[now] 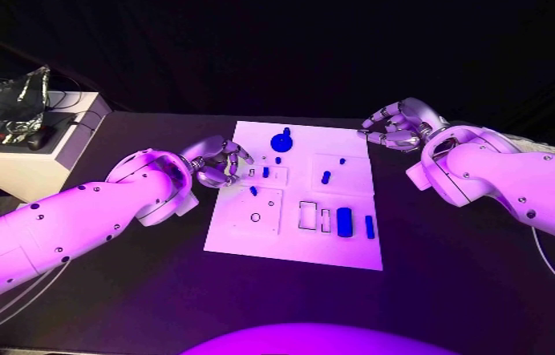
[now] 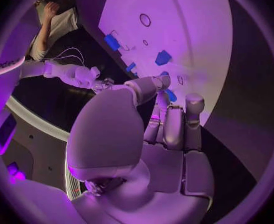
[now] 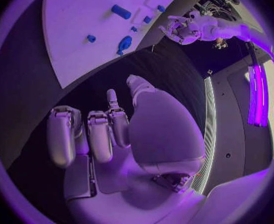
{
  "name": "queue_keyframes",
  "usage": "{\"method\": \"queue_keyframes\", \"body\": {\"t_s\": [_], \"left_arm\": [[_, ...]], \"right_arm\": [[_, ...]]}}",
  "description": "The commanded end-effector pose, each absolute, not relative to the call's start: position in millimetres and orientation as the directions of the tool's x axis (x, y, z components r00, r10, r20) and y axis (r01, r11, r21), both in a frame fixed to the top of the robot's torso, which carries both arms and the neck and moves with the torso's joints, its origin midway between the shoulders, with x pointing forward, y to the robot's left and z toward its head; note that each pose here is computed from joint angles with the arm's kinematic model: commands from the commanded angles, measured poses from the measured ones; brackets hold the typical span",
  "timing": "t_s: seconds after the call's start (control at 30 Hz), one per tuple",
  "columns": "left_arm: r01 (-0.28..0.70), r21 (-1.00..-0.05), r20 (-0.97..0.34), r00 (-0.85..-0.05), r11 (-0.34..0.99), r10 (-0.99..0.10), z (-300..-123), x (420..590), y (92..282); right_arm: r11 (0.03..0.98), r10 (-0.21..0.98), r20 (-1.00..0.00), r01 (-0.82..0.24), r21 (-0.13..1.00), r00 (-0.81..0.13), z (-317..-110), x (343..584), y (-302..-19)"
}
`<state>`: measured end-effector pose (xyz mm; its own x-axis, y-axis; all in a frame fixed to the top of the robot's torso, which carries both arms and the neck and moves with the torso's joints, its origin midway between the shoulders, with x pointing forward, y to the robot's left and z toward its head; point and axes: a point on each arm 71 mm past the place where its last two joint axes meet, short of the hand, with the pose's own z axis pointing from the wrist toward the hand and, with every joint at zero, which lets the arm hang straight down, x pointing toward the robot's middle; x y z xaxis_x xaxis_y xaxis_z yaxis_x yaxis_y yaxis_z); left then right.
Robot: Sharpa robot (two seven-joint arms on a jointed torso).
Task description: Assemble the parts on the task board
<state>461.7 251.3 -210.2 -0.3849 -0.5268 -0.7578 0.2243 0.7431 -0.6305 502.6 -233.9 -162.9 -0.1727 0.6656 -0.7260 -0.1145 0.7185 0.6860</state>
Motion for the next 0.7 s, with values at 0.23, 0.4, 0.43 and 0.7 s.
{"method": "queue_keyframes", "body": {"t_s": [0.23, 0.4, 0.43, 0.7], "left_arm": [[0.0, -0.752, -0.584, -0.465, 0.659, -0.666, -199.2, 465.0, 266.6], [-0.18, -0.736, -0.51, -0.487, 0.652, -0.709, -203.3, 466.4, 275.7], [-0.209, -0.724, -0.497, -0.501, 0.657, -0.708, -204.8, 466.4, 276.7], [-0.317, -0.641, -0.456, -0.576, 0.699, -0.678, -212.8, 470.3, 274.2]], "right_arm": [[0.722, 0.658, -0.732, -0.129, 0.68, -0.175, -163, 503, -232], [0.723, 0.657, -0.733, -0.128, 0.679, -0.176, -163, 504, -231], [0.723, 0.657, -0.733, -0.127, 0.679, -0.176, -163, 504, -231], [0.726, 0.656, -0.734, -0.121, 0.677, -0.173, -165, 506, -231]]}}
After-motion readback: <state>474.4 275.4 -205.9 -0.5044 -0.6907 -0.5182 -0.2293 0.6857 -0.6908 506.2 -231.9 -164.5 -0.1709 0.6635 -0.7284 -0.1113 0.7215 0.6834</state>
